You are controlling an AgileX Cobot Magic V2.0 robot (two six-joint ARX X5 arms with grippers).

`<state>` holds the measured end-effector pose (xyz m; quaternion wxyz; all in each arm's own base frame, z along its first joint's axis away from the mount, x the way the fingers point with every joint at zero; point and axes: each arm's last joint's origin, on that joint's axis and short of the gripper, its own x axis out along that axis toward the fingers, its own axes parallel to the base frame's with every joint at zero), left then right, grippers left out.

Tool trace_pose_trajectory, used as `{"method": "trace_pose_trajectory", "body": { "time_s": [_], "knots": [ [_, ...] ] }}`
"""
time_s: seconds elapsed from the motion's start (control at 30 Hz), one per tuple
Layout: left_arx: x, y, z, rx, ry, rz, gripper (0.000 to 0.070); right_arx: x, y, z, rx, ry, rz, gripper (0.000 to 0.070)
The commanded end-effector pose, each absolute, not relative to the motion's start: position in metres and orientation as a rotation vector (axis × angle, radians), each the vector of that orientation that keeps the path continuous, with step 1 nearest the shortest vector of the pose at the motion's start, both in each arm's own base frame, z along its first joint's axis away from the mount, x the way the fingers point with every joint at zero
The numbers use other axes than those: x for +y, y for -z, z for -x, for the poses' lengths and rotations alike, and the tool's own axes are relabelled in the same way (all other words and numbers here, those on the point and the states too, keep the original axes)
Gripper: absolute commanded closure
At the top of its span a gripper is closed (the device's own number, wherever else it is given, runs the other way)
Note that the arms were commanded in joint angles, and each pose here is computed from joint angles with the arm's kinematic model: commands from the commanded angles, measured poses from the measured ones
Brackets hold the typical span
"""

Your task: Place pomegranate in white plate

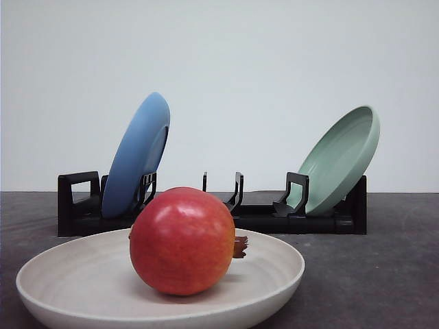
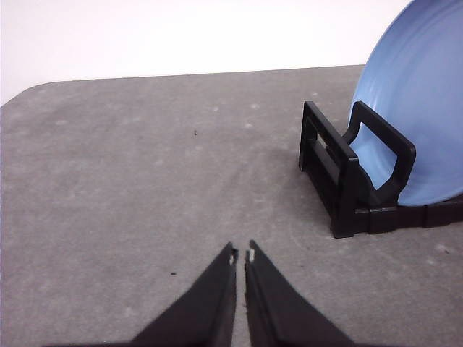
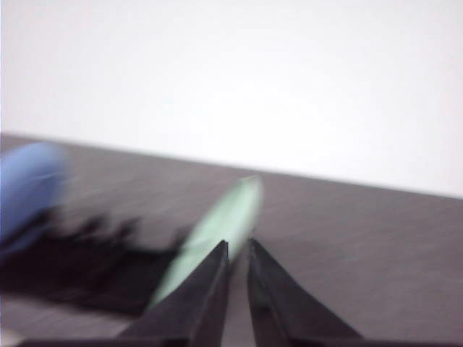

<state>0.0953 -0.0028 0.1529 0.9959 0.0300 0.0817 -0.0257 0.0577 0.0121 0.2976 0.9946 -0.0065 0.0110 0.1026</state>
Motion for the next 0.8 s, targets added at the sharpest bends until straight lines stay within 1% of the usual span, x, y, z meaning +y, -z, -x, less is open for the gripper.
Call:
{"method": "trace_pose_trajectory", "body": {
  "time_s": [0.0,0.1,0.17,0.27,0.37,0.53,0.77],
  "knots": [
    [-0.002,-0.149,-0.096,0.178,0.047,-0.069,0.0700,0.009,-0.281,-0.069,-0.010,-0.136,0.060,0.0655],
    [-0.002,-0.149,-0.096,0.178,0.047,-0.069,0.0700,0.004,-0.246,-0.083,0.011,-0.043,0.060,0.0655],
    [-0.002,-0.149,-0.096,0.178,0.047,-0.069,0.0700,0.000,-0.224,-0.088,0.042,-0.005,0.060,0.0655],
    [-0.002,-0.149,-0.096,0.178,0.047,-0.069,0.0700,-0.002,-0.193,-0.093,0.095,0.021,0.057,0.0655],
    [-0.002,-0.149,-0.096,0.178,0.047,-0.069,0.0700,-0.002,-0.171,-0.095,0.124,0.023,0.056,0.0655],
    [-0.002,-0.149,-0.096,0.178,0.047,-0.069,0.0700,-0.002,-0.152,-0.096,0.147,0.020,0.052,0.0655],
    [-0.002,-0.149,-0.096,0.178,0.047,-0.069,0.0700,-0.002,-0.150,-0.096,0.170,0.019,0.025,0.0655]
  ]
}}
